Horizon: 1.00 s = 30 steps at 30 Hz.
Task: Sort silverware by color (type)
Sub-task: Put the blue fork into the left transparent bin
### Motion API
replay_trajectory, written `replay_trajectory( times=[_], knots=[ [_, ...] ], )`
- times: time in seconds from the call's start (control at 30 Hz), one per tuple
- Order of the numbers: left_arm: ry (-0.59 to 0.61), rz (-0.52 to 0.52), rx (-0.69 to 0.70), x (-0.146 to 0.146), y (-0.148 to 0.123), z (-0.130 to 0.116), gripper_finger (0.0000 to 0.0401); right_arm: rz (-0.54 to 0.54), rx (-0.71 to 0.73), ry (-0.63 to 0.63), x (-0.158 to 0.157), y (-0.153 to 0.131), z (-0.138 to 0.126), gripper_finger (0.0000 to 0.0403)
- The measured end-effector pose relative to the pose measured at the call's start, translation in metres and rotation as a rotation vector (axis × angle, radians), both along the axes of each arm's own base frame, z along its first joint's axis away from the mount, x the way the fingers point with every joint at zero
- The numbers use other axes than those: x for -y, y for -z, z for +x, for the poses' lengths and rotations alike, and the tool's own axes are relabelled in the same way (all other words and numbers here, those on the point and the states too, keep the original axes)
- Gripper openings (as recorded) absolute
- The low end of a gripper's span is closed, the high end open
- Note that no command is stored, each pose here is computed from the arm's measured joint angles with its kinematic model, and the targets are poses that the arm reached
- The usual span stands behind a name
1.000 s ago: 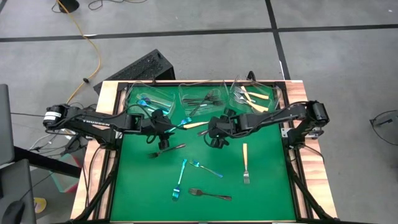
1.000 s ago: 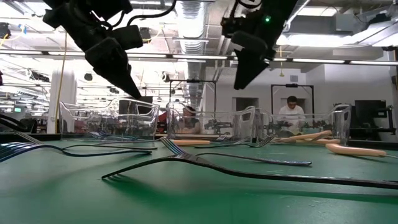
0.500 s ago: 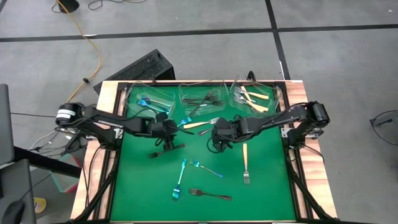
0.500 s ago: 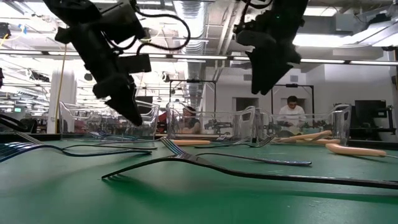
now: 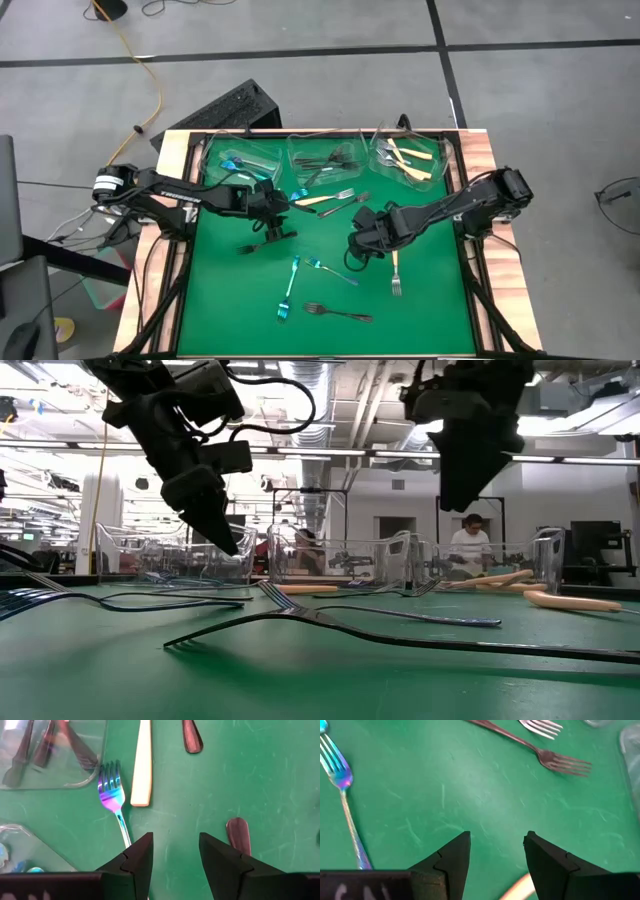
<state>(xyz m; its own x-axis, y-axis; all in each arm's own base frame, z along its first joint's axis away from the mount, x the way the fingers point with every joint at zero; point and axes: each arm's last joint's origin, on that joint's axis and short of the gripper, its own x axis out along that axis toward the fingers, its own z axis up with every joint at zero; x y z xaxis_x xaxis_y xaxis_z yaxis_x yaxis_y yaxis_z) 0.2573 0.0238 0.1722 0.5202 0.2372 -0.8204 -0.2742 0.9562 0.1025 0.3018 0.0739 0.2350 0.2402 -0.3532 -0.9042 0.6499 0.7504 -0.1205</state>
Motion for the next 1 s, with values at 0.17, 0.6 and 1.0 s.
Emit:
replay_trajectory(
  times=[0.17,0.6,1.0],
  knots=[
    [-0.021,0.025,-0.002,-0.007,0.001,0.001,0.0144,0.003,-0.007,0.014,-0.008,0.000,-0.004,0.0205],
    [-0.015,0.027,0.002,-0.015,0.001,0.001,0.0144,0.005,-0.003,0.028,-0.008,0.000,-0.005,0.0205],
    [-0.027,-0.020,0.026,-0.006,0.001,0.003,0.0144,0.004,-0.004,0.027,-0.008,0.000,-0.005,0.0205]
  ],
)
